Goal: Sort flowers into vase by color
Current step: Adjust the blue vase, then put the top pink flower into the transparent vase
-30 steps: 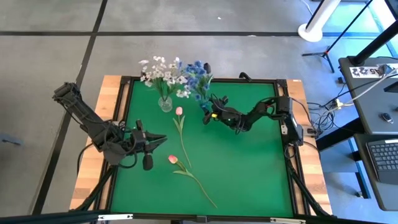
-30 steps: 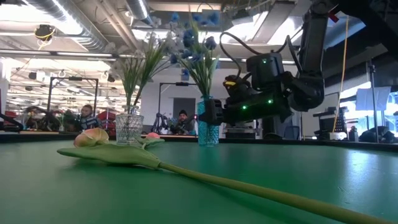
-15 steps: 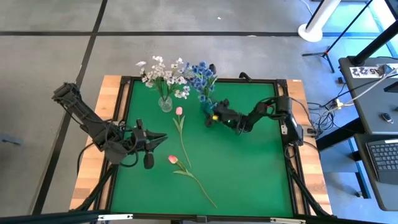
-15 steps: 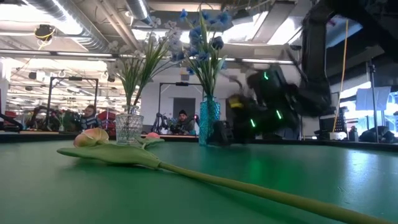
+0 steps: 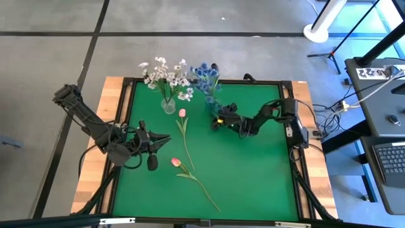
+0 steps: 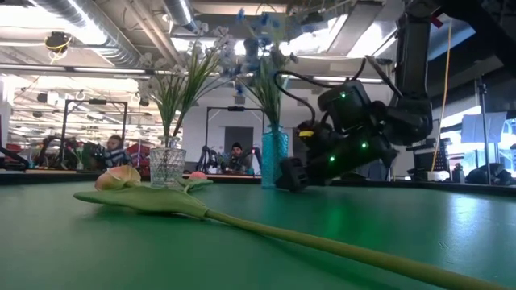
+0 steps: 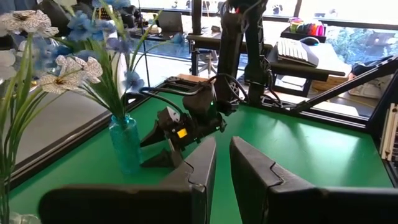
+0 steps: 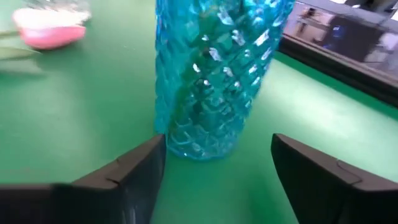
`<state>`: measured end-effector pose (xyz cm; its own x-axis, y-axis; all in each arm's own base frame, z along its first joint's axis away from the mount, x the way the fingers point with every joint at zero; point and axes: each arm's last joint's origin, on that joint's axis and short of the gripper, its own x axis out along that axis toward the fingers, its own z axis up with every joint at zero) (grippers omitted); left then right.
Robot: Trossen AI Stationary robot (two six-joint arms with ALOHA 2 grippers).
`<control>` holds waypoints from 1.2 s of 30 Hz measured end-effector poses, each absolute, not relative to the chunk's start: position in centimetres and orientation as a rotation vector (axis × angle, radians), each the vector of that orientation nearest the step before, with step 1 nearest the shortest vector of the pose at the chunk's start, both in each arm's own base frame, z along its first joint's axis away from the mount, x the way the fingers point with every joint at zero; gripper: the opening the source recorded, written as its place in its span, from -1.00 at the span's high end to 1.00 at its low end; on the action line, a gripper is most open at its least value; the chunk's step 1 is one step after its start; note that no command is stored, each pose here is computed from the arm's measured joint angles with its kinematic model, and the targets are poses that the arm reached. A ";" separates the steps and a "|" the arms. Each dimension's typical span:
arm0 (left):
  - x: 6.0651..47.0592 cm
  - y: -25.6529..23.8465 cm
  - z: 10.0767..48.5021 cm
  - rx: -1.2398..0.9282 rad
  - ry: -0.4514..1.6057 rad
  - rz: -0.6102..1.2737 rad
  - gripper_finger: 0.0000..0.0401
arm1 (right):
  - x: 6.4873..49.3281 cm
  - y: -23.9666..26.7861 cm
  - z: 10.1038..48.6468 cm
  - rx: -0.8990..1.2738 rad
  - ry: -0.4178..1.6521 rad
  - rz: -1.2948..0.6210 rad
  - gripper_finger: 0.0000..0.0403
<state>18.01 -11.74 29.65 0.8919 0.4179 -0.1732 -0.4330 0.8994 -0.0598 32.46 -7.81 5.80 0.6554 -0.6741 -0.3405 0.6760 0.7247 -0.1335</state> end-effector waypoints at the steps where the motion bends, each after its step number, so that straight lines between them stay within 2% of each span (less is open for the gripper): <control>1: 18.0 -11.7 29.6 -0.098 0.158 0.442 0.78 | 32.4 -7.8 6.0 -0.004 0.387 -0.775 -0.43; 11: 18.0 -11.7 29.6 -0.113 0.162 0.437 0.78 | 31.9 -7.4 9.1 0.010 0.347 -0.778 -0.42; 27: 18.0 -11.7 29.6 -0.112 0.162 0.436 0.78 | 26.4 -3.7 12.1 -0.011 0.273 -0.822 -0.42; 36: 17.9 -11.7 29.7 -0.145 0.152 0.437 0.78 | 25.3 1.2 15.7 0.029 0.128 -0.639 -0.42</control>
<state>17.88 -11.65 29.73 0.8952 0.4091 -0.1767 -0.4307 0.8961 -0.1070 25.32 1.21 15.70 0.7947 -0.5932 -0.1284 0.5968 0.8023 -0.0128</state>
